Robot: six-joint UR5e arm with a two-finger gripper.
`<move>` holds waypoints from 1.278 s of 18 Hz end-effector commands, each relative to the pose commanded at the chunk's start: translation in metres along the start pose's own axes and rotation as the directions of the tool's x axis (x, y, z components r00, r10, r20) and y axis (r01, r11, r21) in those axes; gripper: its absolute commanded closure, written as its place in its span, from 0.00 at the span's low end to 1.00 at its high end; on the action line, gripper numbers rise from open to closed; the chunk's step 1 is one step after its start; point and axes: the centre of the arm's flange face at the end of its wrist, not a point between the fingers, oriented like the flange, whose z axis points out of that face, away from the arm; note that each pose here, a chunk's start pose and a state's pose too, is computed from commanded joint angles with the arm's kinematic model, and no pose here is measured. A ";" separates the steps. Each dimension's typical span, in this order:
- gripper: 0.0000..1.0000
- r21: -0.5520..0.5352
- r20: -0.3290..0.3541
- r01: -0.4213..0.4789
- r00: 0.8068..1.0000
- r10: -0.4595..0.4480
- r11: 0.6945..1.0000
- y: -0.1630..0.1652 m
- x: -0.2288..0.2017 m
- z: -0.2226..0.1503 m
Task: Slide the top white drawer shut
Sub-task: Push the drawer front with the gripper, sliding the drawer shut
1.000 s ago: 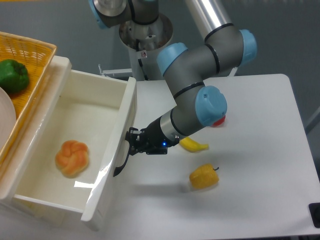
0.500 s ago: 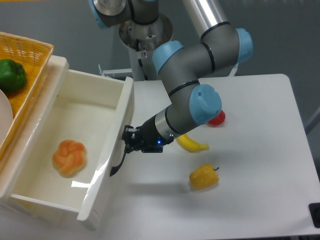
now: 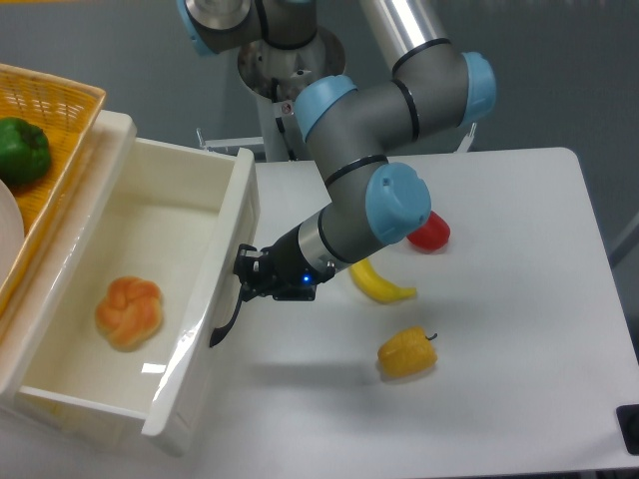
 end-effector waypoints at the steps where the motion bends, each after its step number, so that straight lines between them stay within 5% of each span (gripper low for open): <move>1: 1.00 -0.001 -0.002 0.000 1.000 0.000 1.000 0.000 0.001 0.001; 23: 1.00 -0.044 -0.030 -0.056 0.998 0.054 0.997 -0.001 0.053 0.035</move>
